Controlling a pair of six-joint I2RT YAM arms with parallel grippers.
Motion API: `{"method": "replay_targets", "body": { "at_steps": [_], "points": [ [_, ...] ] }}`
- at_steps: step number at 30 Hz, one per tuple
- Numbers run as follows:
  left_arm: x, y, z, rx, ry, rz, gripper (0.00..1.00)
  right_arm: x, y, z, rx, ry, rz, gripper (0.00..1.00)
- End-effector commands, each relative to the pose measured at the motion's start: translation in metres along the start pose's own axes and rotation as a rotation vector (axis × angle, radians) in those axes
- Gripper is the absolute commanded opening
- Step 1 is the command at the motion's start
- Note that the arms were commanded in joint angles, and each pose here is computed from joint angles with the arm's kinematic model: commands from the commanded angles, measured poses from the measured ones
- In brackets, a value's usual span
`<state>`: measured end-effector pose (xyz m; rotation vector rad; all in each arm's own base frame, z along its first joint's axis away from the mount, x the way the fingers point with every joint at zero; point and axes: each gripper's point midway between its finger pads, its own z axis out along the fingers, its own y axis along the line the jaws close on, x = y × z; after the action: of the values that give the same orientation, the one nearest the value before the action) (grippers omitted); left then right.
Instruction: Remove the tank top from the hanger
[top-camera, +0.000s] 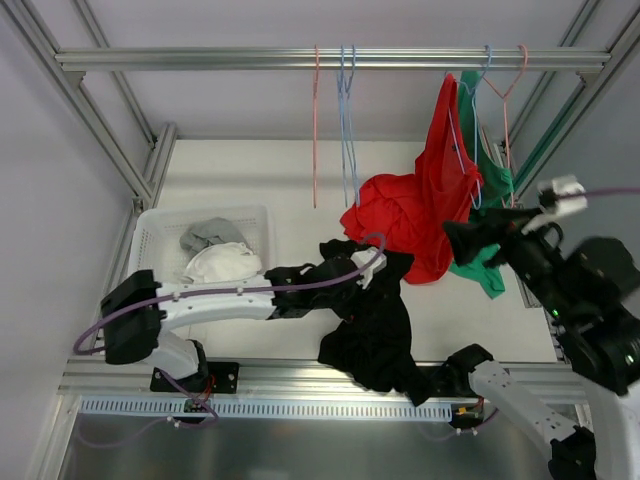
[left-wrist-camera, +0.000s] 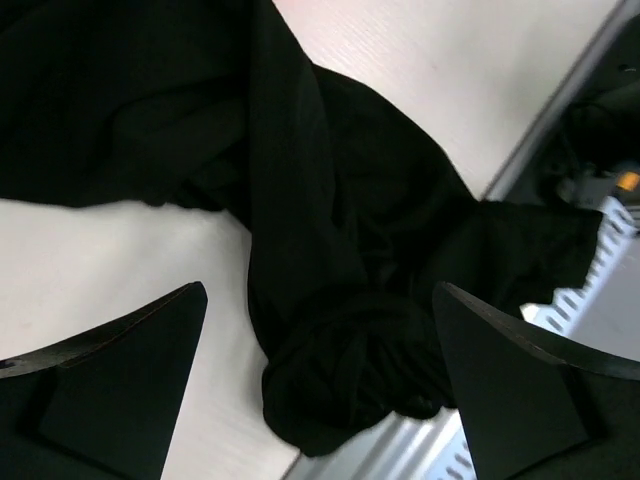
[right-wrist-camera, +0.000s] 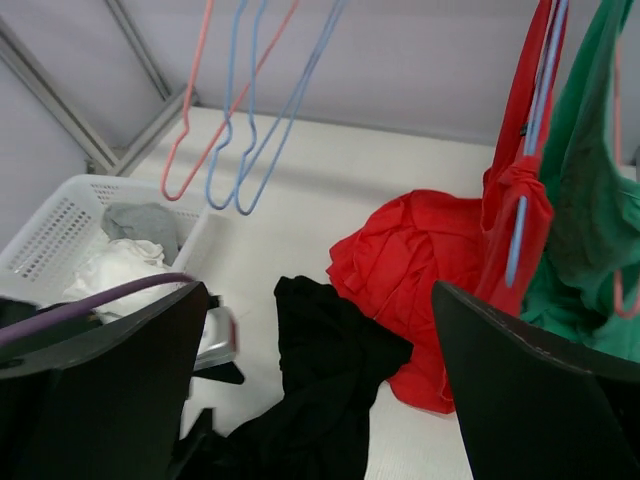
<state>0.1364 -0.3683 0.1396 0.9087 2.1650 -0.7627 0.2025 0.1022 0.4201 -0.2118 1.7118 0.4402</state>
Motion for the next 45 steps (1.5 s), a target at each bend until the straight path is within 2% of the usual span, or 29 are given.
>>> {"method": "replay_targets", "body": {
  "at_steps": [1,2,3,6,8,11,14,15,16,18,23,27,28,31,39,41,45],
  "points": [
    [-0.015,-0.006,0.031,-0.038,-0.007,0.069,0.99,0.026,-0.001,-0.035,-0.043,0.045,-0.058,0.99],
    [-0.003,-0.001,0.048,-0.068,0.037,0.084,0.99,0.027,0.007,-0.052,-0.094,0.031,-0.06,0.99],
    [-0.01,-0.004,0.055,-0.079,0.027,0.096,0.99,0.035,0.008,-0.06,-0.112,0.052,-0.063,1.0],
    [0.001,0.006,0.085,-0.145,0.081,0.106,0.99,0.048,0.017,-0.083,-0.182,0.046,-0.065,0.99],
    [0.024,0.011,0.104,-0.163,0.156,0.109,0.99,0.057,0.021,-0.089,-0.217,0.051,-0.064,1.0],
    [0.04,0.013,0.119,-0.187,0.203,0.093,0.99,0.06,0.024,-0.101,-0.244,0.029,-0.064,0.99],
    [0.048,0.016,0.118,-0.228,0.207,0.089,0.74,0.058,0.025,-0.109,-0.257,0.005,-0.062,0.99],
    [0.048,0.017,0.117,-0.239,0.201,0.082,0.41,0.057,0.025,-0.11,-0.257,-0.003,-0.061,1.0],
    [0.048,0.019,0.114,-0.255,0.196,0.08,0.24,0.057,0.025,-0.111,-0.257,-0.006,-0.061,1.0],
    [0.042,0.026,0.099,-0.311,0.17,0.071,0.0,0.057,0.024,-0.111,-0.249,-0.012,-0.062,1.0],
    [-0.003,0.036,0.019,-0.462,-0.003,0.084,0.0,0.06,0.019,-0.106,-0.226,-0.024,-0.067,1.0],
    [-0.031,0.058,-0.05,-0.589,-0.138,0.015,0.0,0.059,0.019,-0.102,-0.226,-0.034,-0.063,0.99],
    [-0.039,0.068,-0.078,-0.635,-0.184,-0.002,0.0,0.058,0.019,-0.101,-0.223,-0.035,-0.062,1.0],
    [-0.056,0.079,-0.122,-0.667,-0.283,-0.064,0.0,0.054,0.018,-0.099,-0.218,-0.044,-0.069,1.0],
    [-0.106,0.147,-0.226,-0.837,-0.419,-0.204,0.0,0.04,0.021,-0.092,-0.223,-0.061,-0.077,0.99],
    [-0.129,0.154,-0.258,-0.855,-0.496,-0.237,0.0,0.037,0.022,-0.088,-0.223,-0.059,-0.077,0.99],
    [-0.17,0.156,-0.31,-0.876,-0.593,-0.216,0.0,0.034,0.022,-0.084,-0.218,-0.056,-0.08,1.0]
  ]
}}
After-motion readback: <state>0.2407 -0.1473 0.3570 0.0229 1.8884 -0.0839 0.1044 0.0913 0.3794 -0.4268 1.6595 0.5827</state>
